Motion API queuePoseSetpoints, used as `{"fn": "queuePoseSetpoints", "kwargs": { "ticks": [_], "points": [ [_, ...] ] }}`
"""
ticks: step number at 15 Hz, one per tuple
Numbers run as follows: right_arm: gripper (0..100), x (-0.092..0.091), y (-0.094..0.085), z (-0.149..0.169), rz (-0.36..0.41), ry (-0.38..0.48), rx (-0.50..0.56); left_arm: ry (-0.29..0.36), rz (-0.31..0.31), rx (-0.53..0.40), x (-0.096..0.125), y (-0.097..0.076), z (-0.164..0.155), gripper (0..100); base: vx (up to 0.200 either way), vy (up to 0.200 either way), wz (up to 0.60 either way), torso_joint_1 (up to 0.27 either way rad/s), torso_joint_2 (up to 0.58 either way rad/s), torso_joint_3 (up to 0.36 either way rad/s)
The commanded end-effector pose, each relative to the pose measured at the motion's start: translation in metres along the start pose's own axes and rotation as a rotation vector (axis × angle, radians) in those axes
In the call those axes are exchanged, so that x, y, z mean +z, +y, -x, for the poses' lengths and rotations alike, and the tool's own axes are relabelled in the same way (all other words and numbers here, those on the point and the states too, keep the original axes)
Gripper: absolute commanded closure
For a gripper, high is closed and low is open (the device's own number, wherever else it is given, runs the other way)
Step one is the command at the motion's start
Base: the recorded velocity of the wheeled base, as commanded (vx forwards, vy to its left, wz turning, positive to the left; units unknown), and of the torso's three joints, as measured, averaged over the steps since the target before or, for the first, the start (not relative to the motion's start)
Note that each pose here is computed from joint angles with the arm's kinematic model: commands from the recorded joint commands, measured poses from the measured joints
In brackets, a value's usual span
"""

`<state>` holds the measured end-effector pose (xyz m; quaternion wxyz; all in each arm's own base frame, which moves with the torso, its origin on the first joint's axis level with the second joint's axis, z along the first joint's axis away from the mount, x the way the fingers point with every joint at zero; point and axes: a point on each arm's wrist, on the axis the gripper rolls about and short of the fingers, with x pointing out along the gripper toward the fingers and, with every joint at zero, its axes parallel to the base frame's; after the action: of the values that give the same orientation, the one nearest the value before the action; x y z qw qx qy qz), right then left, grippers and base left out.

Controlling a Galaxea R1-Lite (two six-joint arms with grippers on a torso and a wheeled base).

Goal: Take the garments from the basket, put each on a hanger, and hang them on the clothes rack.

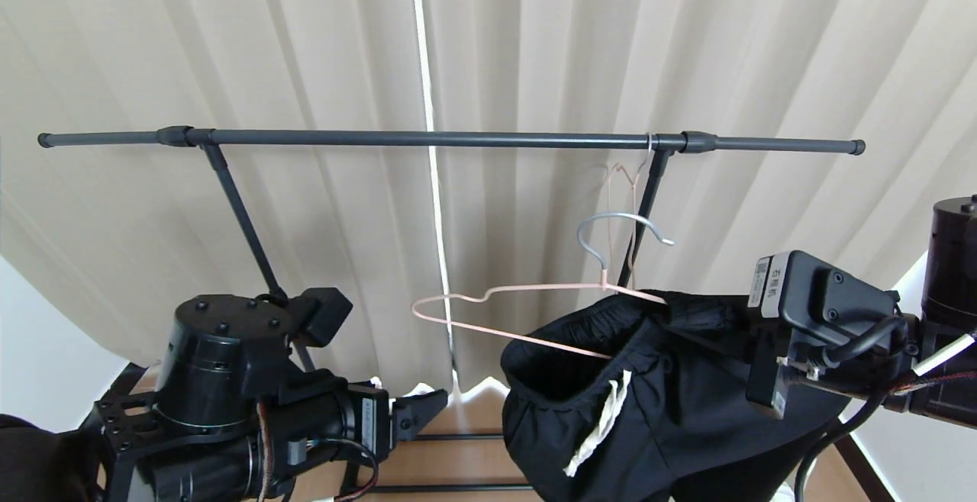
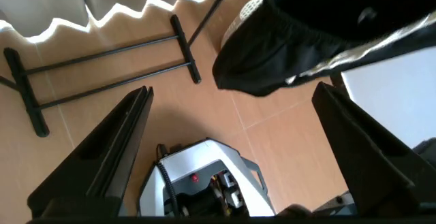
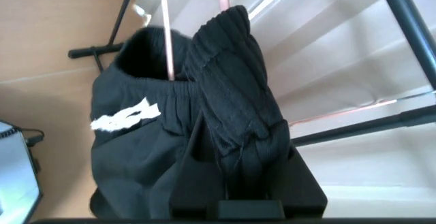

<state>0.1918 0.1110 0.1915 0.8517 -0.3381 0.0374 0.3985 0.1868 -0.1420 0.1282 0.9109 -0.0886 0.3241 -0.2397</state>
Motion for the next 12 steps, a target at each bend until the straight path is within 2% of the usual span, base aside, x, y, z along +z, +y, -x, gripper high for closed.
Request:
{"fn": "queuePoseSetpoints", "kwargs": {
  "ticks": [1,2,5,7,10,12],
  "points": [
    [100,-0.012,0.007,-0.01,-0.046,0.022,0.02,0.049,0.045,0.054,0.004,-0.02,-0.025,0,0.0,0.0,0.0,0.0,0.0,0.0],
    [100,-0.012,0.005,-0.014,-0.047,0.001,-0.001,0.074,0.071,0.099,0.006,-0.03,-0.038,0,0.0,0.0,0.0,0.0,0.0,0.0],
    [100,-0.006,0.0,-0.015,-0.079,-0.042,-0.037,0.082,0.084,0.125,0.005,-0.057,-0.061,0,0.0,0.0,0.0,0.0,0.0,0.0],
    [100,-0.004,-0.001,-0.014,-0.088,-0.052,-0.044,0.083,0.071,0.157,0.001,-0.063,-0.078,0,0.0,0.0,0.0,0.0,0.0,0.0],
    [100,-0.004,0.0,-0.012,-0.087,-0.054,-0.046,0.065,0.104,0.158,0.008,-0.068,-0.093,0,0.0,0.0,0.0,0.0,0.0,0.0],
    [100,-0.004,0.0,-0.012,-0.087,-0.054,-0.046,0.03,0.12,0.205,0.014,-0.067,-0.108,0,0.0,0.0,0.0,0.0,0.0,0.0]
  ]
}}
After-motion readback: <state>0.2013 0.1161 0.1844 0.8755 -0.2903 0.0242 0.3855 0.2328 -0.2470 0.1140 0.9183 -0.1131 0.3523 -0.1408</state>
